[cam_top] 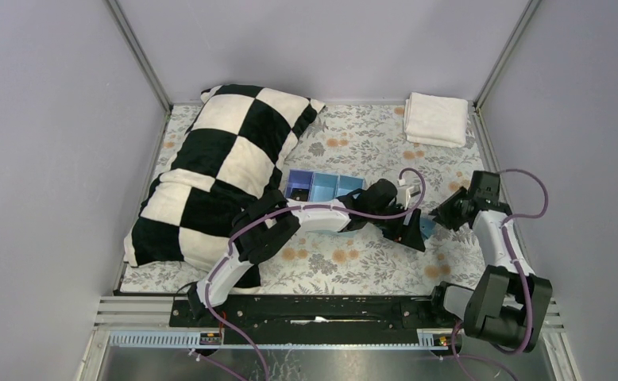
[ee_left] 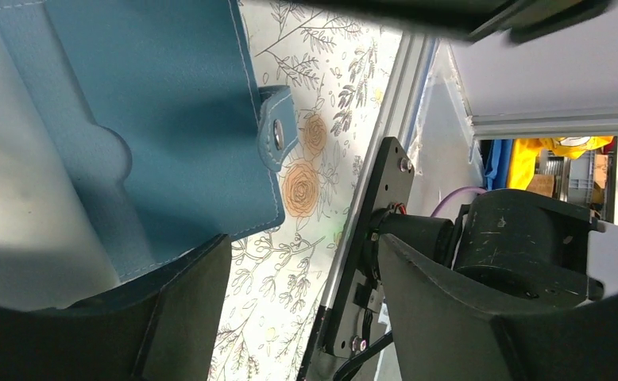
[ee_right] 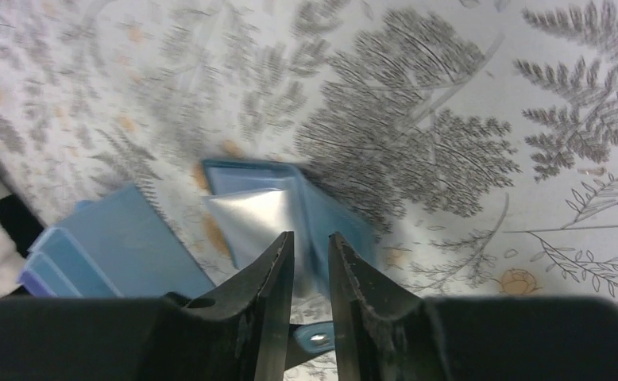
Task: Take the credit cards out of the card holder
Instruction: Open the card holder at the center of the board.
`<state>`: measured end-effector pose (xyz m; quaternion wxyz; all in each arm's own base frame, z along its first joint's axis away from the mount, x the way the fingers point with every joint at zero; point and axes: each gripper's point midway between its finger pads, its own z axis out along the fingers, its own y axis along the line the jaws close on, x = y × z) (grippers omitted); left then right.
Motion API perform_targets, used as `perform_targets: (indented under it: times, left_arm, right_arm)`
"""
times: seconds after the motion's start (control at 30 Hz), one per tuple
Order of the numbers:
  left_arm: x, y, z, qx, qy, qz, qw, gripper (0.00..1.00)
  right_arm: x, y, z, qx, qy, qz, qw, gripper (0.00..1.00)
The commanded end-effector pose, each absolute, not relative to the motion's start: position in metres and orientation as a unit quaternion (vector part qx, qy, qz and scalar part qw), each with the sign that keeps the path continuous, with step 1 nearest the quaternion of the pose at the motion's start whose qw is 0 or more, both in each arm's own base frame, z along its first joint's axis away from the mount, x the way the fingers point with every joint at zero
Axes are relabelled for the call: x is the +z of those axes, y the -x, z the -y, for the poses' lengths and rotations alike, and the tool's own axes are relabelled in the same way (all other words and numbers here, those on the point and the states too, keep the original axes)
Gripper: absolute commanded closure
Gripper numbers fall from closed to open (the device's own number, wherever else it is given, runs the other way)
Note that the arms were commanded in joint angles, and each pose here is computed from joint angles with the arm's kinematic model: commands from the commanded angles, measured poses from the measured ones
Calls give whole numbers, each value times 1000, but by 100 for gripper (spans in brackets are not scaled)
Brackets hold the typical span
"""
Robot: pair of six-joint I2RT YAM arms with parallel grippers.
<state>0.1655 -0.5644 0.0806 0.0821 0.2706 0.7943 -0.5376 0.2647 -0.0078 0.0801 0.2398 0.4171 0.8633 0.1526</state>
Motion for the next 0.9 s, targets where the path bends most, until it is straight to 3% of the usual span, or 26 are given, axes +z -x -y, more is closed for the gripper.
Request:
perform_targets:
  times: [0.0, 0.3, 0.6, 0.7, 0.87]
  left_arm:
    - [117, -176, 571, -546, -304, -768, 138, 27]
    - [160, -225, 536, -533, -235, -785, 209, 20]
    - [127, -257, 532, -437, -236, -844, 203, 16]
    - [120, -254, 534, -418, -290, -842, 180, 11]
    - [92, -252, 535, -404, -303, -850, 151, 11]
  right_arm:
    - [49, -252, -4, 185, -423, -864, 204, 71]
    - [18, -238, -3, 169, -437, -864, 183, 73]
    - [5, -238, -2, 163, -429, -871, 175, 73]
    - [3, -240, -3, 167, -426, -871, 177, 72]
    - [0, -244, -3, 172, -416, -875, 176, 72]
